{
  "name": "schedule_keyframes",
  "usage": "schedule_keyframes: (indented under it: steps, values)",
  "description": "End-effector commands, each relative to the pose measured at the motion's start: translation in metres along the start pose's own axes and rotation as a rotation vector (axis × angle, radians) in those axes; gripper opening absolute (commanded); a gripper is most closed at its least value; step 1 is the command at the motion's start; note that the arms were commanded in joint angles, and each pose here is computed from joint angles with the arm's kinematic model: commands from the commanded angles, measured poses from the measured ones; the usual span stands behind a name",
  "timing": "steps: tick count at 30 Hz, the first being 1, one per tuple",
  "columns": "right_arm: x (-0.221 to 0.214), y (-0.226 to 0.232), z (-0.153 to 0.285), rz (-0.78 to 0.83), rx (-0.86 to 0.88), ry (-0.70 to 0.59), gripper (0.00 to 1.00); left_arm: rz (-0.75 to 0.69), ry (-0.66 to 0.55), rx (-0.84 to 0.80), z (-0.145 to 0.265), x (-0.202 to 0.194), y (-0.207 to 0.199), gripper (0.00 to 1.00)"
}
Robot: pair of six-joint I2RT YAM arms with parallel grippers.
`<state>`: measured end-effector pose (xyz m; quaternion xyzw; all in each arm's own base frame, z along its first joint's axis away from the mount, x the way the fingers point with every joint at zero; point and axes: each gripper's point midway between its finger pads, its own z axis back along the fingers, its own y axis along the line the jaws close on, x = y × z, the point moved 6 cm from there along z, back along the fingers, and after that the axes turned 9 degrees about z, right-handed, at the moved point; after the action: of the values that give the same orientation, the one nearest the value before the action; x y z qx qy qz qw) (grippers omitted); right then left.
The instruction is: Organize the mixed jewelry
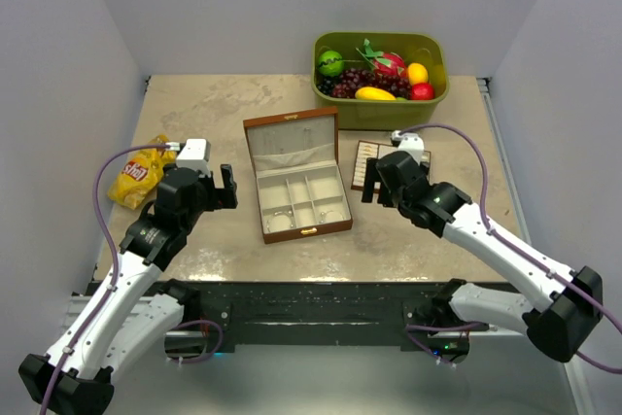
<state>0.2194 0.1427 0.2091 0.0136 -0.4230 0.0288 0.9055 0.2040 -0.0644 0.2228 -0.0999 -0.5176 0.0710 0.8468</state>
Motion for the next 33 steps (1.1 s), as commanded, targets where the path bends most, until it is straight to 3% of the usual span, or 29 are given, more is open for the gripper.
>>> schedule_keyframes:
  steps: [1,9,12,13,18,25,33]
  values:
    - [0.000,-0.024,0.013,-0.082,-0.099,-0.045,0.92,-0.006,-0.043,-0.025,-0.001,0.010,-0.004,1.00]
    - [0.027,-0.064,0.029,-0.159,-0.207,-0.144,0.87,-0.002,-0.061,-0.026,0.002,0.013,-0.003,1.00]
    - [0.048,-0.074,0.022,-0.168,-0.198,-0.183,0.76,0.004,-0.077,-0.022,0.006,0.014,-0.001,1.00]
    - [0.049,-0.070,0.017,-0.160,-0.137,-0.164,0.73,0.006,-0.085,-0.023,0.007,0.015,-0.001,1.00]
    - [0.046,-0.088,-0.029,-0.200,-0.175,-0.020,0.72,0.006,-0.097,-0.028,0.008,0.016,-0.001,0.99]
    - [0.038,-0.139,-0.060,-0.329,-0.183,0.009,0.66,-0.002,-0.075,-0.067,0.006,0.014,-0.006,1.00]
    - [0.002,-0.151,-0.090,-0.318,-0.187,0.100,0.55,-0.005,-0.074,-0.074,0.005,0.014,-0.007,1.00]
